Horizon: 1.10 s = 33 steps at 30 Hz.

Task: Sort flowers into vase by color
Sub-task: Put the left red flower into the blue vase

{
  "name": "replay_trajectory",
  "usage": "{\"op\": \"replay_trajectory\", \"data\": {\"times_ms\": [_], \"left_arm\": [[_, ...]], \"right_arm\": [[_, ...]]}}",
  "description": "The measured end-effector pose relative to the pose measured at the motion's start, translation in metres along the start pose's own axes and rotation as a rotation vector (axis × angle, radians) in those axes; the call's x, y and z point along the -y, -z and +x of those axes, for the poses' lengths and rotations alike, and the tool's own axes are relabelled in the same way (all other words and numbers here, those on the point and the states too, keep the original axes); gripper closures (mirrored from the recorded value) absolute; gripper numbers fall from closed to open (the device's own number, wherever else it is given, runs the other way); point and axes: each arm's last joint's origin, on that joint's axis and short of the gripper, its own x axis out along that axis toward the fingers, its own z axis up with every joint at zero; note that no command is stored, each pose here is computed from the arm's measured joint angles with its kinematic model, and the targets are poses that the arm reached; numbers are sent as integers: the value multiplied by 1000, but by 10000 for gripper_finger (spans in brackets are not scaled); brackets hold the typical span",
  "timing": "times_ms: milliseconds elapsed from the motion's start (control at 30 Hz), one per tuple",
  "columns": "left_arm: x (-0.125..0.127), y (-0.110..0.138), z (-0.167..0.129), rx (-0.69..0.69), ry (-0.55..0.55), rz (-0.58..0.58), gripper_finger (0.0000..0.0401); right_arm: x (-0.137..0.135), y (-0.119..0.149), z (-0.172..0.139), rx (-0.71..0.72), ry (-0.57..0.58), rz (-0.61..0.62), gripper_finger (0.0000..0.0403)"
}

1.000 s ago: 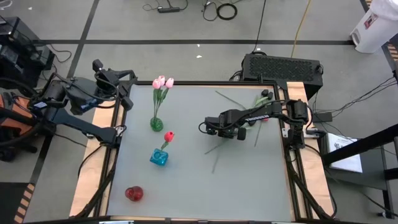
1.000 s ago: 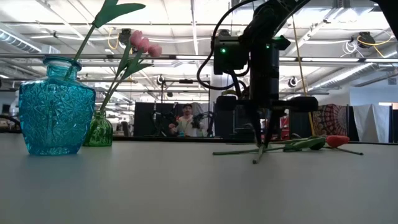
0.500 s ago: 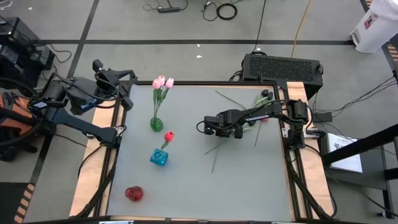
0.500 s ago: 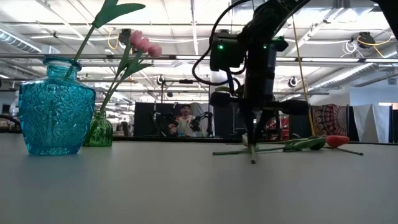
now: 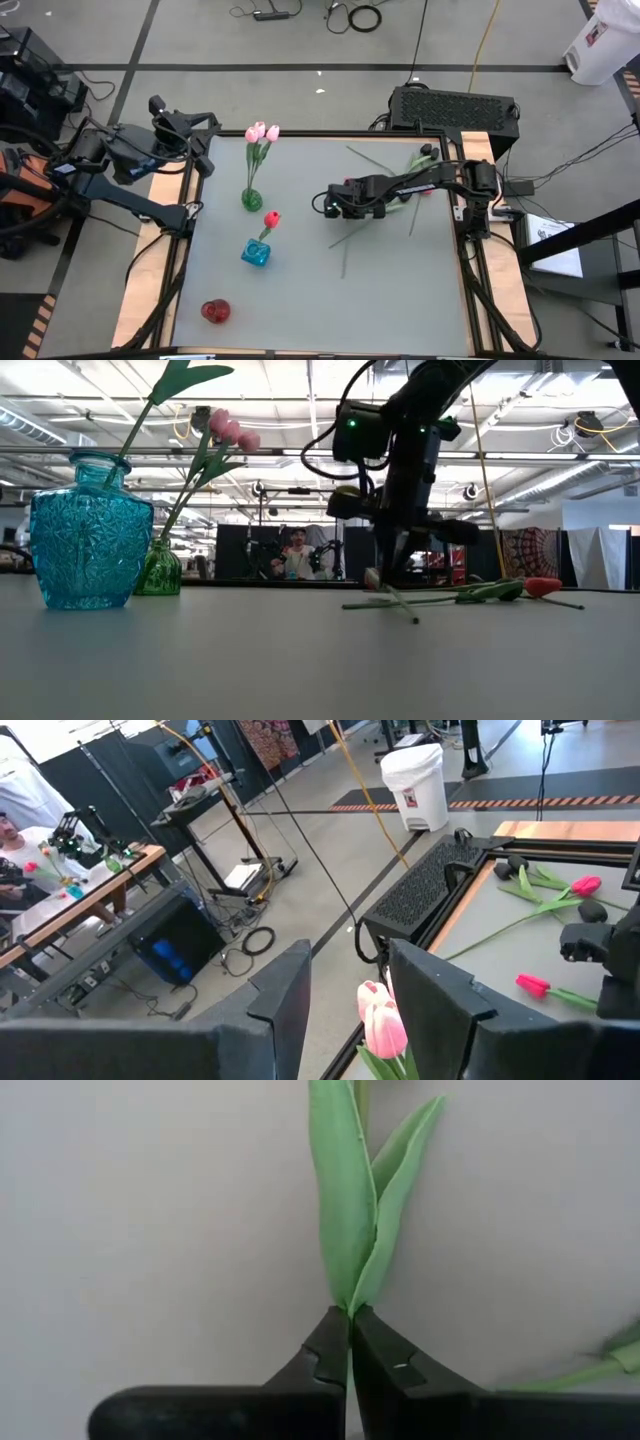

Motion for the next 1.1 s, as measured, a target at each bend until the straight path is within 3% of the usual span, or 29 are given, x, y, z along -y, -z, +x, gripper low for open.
{"op": "replay_trajectory", "data": {"times_ms": [433,667,1100], "left_arm": [[0,-1,0,4,0,-13,255],[0,-1,0,6,2,-149,255],[7,-15,-1,97,270,-316,255]], "right_arm": [[2,-17,-53,146,-119,-138,402],[6,-24,-98,270,-237,-224,402],[-12,-33,-183,624,-753,-503,402]]}}
